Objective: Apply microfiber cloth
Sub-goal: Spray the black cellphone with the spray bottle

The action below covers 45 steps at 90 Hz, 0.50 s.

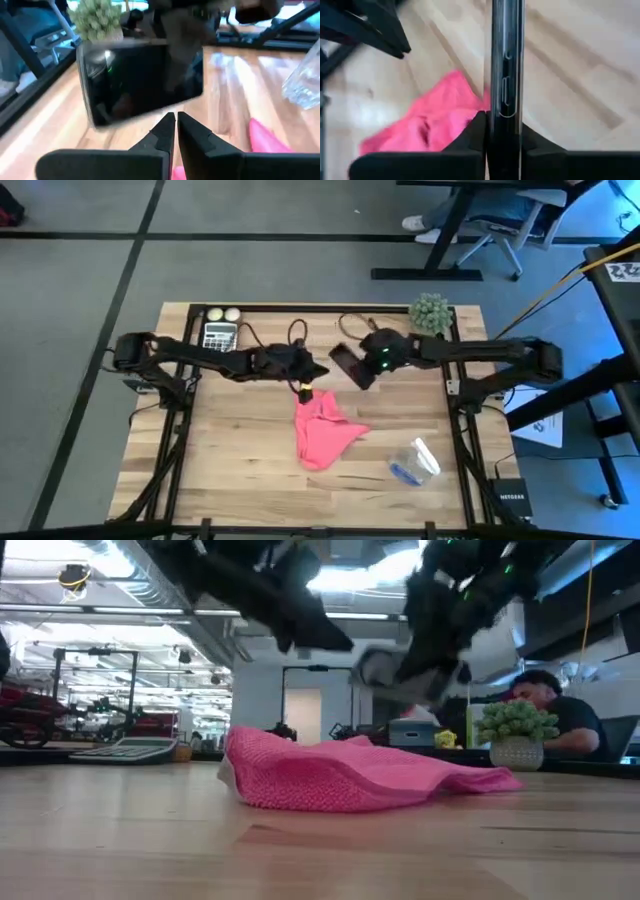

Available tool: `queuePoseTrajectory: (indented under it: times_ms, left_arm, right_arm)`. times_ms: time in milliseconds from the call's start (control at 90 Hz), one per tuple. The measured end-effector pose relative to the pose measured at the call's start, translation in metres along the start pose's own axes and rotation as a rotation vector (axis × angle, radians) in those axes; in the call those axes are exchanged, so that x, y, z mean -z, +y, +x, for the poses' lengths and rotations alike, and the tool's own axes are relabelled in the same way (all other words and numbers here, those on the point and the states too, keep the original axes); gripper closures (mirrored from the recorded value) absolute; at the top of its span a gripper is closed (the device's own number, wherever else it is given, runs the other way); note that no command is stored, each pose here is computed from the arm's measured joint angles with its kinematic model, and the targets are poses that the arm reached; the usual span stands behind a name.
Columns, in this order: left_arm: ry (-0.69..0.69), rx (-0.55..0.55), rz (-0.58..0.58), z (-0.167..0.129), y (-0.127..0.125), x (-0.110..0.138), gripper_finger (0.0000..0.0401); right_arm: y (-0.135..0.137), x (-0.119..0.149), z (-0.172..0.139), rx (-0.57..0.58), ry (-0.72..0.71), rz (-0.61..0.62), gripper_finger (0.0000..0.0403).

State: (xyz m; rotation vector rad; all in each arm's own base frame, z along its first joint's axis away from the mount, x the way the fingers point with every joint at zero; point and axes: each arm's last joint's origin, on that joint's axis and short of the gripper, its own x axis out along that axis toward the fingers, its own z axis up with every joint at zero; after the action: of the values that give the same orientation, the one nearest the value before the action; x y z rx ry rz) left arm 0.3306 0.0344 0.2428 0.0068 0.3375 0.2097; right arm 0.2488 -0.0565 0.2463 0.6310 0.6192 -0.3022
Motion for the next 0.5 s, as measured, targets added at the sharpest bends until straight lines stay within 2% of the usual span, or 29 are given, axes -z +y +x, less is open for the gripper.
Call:
queuePoseTrajectory:
  times_ms: [189,367,500]
  left_arm:
    - [-0.100,0.001,-0.121,-0.014,0.009,-0.018,0.0397]
    - [-0.215,0.153,-0.218,-0.011,0.014,-0.028,0.0397]
    - [-0.287,0.228,-0.257,-0.010,0.016,-0.033,0.0397]
  right_arm:
    - [0.013,-0.012,-0.052,-0.057,-0.233,-0.088,0.0390]
    - [0.023,-0.024,-0.083,-0.127,-0.459,-0.189,0.0391]
    - [0.029,-0.030,-0.086,-0.209,-0.519,-0.298,0.0391]
